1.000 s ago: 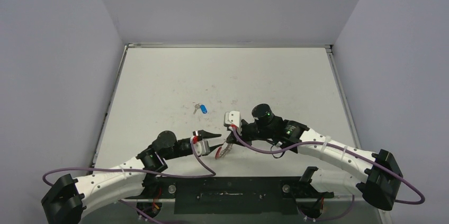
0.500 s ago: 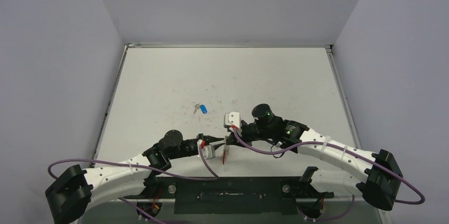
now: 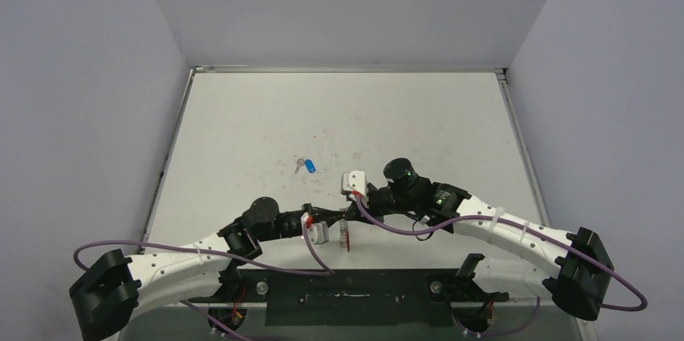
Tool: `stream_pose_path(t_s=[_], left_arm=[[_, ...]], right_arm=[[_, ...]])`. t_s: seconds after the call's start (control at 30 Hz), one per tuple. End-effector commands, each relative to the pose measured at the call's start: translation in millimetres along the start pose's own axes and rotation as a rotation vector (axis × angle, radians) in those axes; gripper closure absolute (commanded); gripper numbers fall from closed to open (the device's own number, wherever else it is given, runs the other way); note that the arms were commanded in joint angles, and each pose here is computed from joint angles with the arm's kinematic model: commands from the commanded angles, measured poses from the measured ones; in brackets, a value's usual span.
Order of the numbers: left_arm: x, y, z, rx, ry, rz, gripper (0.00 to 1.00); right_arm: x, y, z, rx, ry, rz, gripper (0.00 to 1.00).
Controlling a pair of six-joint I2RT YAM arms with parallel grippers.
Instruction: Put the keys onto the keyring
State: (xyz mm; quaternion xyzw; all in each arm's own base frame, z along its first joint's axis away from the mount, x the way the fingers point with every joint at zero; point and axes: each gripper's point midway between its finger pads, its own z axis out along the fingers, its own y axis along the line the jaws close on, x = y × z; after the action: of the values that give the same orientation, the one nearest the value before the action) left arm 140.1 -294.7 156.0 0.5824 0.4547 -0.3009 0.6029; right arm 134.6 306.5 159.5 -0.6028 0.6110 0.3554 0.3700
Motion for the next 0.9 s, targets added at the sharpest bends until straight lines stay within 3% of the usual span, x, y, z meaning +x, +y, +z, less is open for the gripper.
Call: stream_pose_path(t_s=[0.0, 0.13, 0.2, 0.27, 0.33, 0.4, 0.63, 0.87], left_arm=[[-32.6, 14.3, 6.0, -0.013, -0.077, 0.051, 1.0], [-30.6, 16.6, 2.9, -0.023, -0.045, 0.032, 1.0], [-31.2, 19.3, -0.4, -0.04, -0.029, 0.01, 1.0], [-34.2, 24.1, -3.9, -0.061, -0.008, -0.018, 1.0], [-38.0, 28.0, -8.0, -0.075, 0.015, -0.046, 1.0], [-39.8, 29.9, -10.4, -0.076, 0.048, -0.084, 1.0], [-33.9, 25.3, -16.8, -0.015, 0.255, -0.237, 1.0], [-27.2, 27.7, -19.9, 0.012, 0.459, -0.339, 1.0]], right_arm=[[-24.9, -5.4, -6.3, 0.022, -0.081, -0.062, 1.0], [-25.4, -14.0, -8.5, 0.078, -0.084, -0.057, 0.97], [-27.4, -20.2, -11.8, 0.125, -0.095, -0.055, 0.7], [-32.3, -25.9, -17.8, 0.178, -0.124, -0.058, 0.53], [-37.2, -32.1, -26.1, 0.238, -0.157, -0.067, 0.41], [-39.3, -37.6, -34.7, 0.295, -0.176, -0.082, 0.36], [-30.4, -36.9, -36.8, 0.293, -0.131, -0.129, 0.37], [-32.6, -27.1, -29.2, 0.224, -0.164, -0.198, 0.47]])
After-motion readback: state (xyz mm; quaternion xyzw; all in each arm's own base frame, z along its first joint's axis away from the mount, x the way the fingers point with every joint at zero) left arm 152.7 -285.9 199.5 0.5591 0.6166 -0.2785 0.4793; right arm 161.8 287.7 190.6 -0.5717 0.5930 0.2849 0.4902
